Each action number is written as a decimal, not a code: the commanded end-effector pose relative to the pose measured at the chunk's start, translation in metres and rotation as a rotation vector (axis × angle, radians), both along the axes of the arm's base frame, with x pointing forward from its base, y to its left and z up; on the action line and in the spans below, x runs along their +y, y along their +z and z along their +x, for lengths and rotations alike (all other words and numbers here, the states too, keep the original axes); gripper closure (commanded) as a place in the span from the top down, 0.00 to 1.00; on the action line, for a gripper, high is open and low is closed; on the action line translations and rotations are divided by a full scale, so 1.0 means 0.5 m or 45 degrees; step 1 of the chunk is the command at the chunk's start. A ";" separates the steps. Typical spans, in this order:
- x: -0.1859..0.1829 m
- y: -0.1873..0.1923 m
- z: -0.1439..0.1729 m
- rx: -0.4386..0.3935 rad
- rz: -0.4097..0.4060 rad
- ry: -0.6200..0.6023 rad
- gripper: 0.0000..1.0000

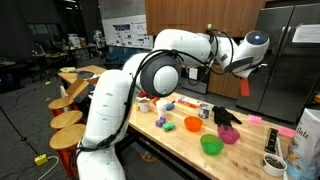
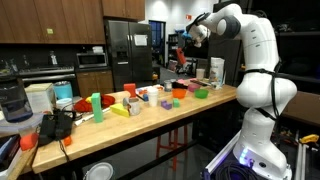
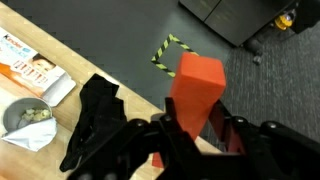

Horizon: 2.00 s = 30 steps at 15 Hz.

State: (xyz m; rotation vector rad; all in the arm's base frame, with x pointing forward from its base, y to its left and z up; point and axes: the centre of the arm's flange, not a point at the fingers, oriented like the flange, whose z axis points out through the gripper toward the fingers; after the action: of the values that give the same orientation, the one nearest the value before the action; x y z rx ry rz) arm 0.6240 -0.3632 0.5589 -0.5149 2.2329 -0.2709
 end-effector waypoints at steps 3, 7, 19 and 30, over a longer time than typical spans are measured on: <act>0.008 -0.017 -0.056 -0.201 0.097 0.214 0.13; 0.009 -0.088 -0.093 -0.335 0.295 0.223 0.13; -0.022 -0.169 -0.154 -0.357 0.532 0.261 0.13; -0.027 -0.057 -0.117 -0.329 0.269 0.380 0.13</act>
State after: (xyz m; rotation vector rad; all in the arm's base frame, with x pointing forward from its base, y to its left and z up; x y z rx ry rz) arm 0.5673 -0.3733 0.5098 -0.6377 1.8836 0.1446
